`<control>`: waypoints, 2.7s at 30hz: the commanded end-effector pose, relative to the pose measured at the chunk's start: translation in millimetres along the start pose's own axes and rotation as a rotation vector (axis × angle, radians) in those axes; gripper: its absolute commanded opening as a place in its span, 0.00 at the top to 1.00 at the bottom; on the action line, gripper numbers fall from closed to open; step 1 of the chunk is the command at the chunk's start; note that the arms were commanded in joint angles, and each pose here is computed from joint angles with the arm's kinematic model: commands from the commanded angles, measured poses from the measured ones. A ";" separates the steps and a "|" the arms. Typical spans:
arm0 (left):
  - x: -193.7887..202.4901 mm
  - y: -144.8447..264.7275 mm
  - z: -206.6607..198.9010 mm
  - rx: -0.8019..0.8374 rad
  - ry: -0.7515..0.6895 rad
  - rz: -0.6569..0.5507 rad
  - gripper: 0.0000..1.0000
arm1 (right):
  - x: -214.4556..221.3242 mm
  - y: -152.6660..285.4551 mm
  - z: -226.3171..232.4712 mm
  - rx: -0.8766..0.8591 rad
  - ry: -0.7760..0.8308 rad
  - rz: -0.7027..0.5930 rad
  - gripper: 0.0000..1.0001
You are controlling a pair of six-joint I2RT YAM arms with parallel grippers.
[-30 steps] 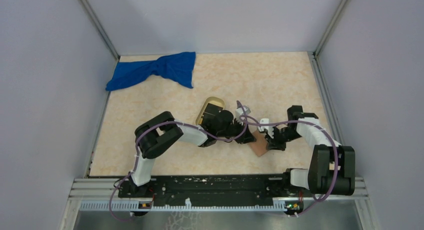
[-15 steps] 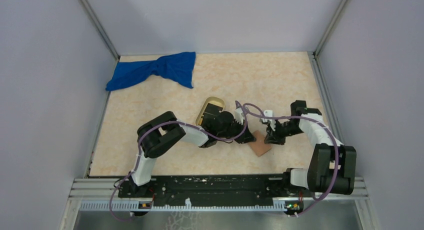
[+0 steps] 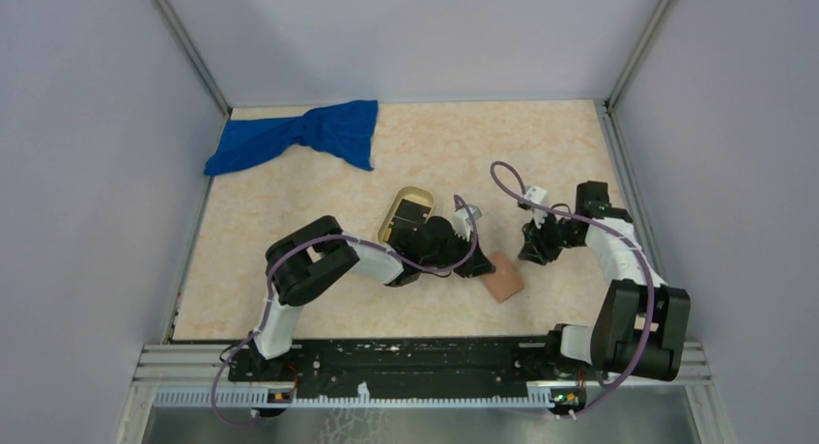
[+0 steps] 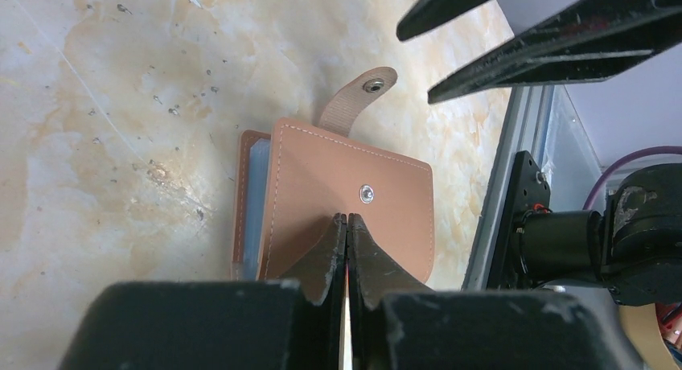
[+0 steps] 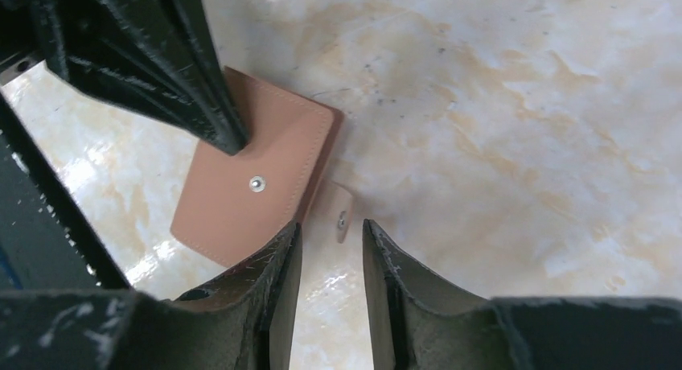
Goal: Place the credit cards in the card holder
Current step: Close the card holder at the center of the board.
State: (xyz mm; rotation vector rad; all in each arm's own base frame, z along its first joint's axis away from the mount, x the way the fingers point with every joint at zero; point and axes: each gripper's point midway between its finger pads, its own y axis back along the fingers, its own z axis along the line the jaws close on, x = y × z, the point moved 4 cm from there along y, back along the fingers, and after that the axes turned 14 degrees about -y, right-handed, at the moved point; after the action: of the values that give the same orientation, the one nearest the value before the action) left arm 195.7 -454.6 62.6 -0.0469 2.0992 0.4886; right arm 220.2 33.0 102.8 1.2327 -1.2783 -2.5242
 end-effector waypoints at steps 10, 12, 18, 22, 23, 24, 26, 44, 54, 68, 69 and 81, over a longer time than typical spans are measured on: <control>21.3 -5.3 7.1 -0.035 0.013 0.055 0.96 | -6.1 -2.3 -17.1 0.043 -0.132 0.007 0.71; 21.4 -5.3 7.3 -0.036 0.014 0.056 0.96 | -5.5 -3.6 -16.5 0.023 -0.143 0.017 0.73; 20.0 -5.5 6.8 -0.035 0.010 0.053 0.97 | -7.7 -2.5 -15.8 0.018 -0.148 0.010 0.77; 20.0 -5.3 6.7 -0.035 0.009 0.054 0.97 | -8.2 -1.2 -15.5 0.015 -0.157 0.000 0.77; 20.4 -5.4 6.8 -0.035 0.009 0.055 0.97 | -7.6 -1.6 -15.7 0.012 -0.161 0.003 0.78; 20.5 -5.4 6.5 -0.033 0.007 0.055 0.97 | -6.7 -2.1 -15.9 0.008 -0.166 0.007 0.79; 19.8 -5.1 6.5 -0.034 0.009 0.054 0.97 | -5.1 -2.7 -16.3 -0.002 -0.178 0.018 0.81; 19.5 -5.8 5.9 -0.032 0.007 0.056 0.97 | -4.1 -3.5 -20.0 0.009 -0.189 0.020 0.92; 19.3 -6.2 6.0 -0.030 0.008 0.057 0.97 | -3.1 -4.9 -20.9 0.010 -0.191 0.023 0.90; 18.1 -6.8 5.5 -0.063 0.063 0.055 0.99 | -12.7 3.9 -10.2 0.000 -0.116 -0.031 1.00; 17.9 -7.0 5.4 -0.070 0.070 0.055 1.00 | -13.5 4.0 -8.2 -0.013 -0.108 -0.037 1.00; 21.3 -7.1 8.4 -0.145 0.157 0.043 1.00 | -1.6 -8.4 14.4 -0.103 -0.038 0.029 1.00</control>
State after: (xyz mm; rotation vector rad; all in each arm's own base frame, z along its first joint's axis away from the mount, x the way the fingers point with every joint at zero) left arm 194.7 -462.3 63.2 -0.1346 2.1894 0.5564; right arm 216.9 38.7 96.8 1.0663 -1.2208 -2.6017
